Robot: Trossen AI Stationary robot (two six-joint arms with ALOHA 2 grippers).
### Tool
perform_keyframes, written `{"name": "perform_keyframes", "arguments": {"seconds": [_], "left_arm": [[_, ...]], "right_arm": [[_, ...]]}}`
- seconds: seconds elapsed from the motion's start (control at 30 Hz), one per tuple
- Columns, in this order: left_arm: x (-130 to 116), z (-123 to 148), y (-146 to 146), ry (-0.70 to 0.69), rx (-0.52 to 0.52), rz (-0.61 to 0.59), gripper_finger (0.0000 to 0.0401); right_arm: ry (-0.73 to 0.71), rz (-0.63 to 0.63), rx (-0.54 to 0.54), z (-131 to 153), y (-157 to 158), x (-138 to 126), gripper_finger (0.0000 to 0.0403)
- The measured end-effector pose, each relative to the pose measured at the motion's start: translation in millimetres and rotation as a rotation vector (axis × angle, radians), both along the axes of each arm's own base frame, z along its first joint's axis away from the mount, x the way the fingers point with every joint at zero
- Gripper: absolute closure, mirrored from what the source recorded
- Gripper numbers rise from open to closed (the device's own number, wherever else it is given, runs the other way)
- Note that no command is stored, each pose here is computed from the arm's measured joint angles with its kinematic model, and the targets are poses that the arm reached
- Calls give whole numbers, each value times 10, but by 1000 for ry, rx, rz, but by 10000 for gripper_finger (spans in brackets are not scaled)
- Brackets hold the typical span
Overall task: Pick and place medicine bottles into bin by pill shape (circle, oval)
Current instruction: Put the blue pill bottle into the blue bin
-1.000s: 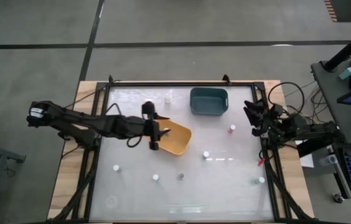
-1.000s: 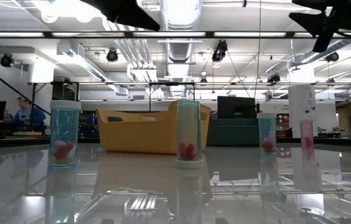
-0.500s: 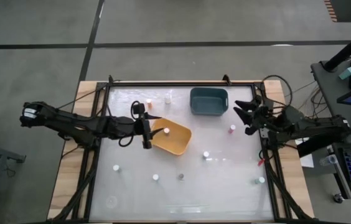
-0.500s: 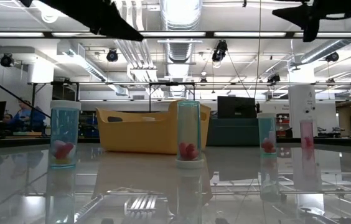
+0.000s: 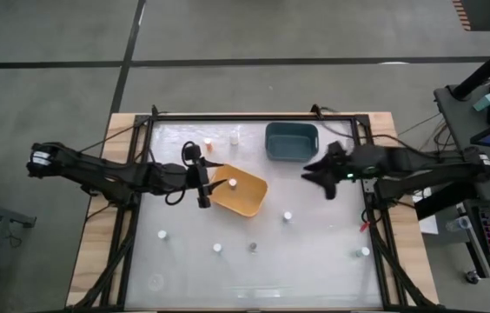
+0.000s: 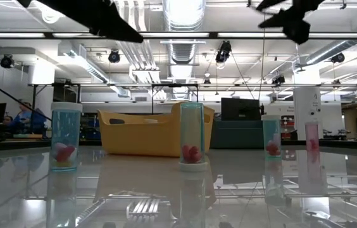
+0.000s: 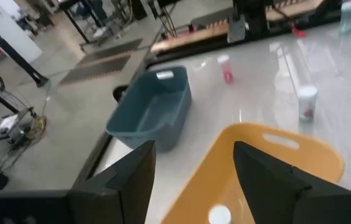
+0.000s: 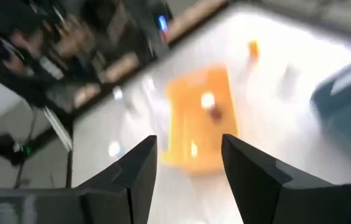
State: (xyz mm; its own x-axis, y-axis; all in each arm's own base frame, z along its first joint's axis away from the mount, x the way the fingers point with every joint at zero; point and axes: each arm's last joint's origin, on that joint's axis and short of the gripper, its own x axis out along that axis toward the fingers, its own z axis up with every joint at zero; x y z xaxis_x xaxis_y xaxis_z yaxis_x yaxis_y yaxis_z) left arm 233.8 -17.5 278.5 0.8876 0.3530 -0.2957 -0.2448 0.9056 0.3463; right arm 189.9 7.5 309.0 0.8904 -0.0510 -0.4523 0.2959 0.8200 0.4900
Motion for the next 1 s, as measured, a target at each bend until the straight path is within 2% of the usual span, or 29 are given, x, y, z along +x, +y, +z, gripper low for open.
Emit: {"name": "perform_keyframes", "arguments": {"seconds": [0.23,0.37,0.57,0.8,1.0], "left_arm": [[-125,210,16,-83,0,-3,201],[-242,323,31,-140,-6,-3,201],[-432,459,56,-218,-15,-3,201],[-563,449,74,-207,-20,-2,201],[-562,434,73,-199,-20,-3,201]], "right_arm": [[278,9,167,-64,118,191,232],[495,-37,216,-79,217,261,232],[756,-132,254,61,347,325,232],[915,-122,385,146,661,402,232],[993,-119,420,60,1070,311,232]]}}
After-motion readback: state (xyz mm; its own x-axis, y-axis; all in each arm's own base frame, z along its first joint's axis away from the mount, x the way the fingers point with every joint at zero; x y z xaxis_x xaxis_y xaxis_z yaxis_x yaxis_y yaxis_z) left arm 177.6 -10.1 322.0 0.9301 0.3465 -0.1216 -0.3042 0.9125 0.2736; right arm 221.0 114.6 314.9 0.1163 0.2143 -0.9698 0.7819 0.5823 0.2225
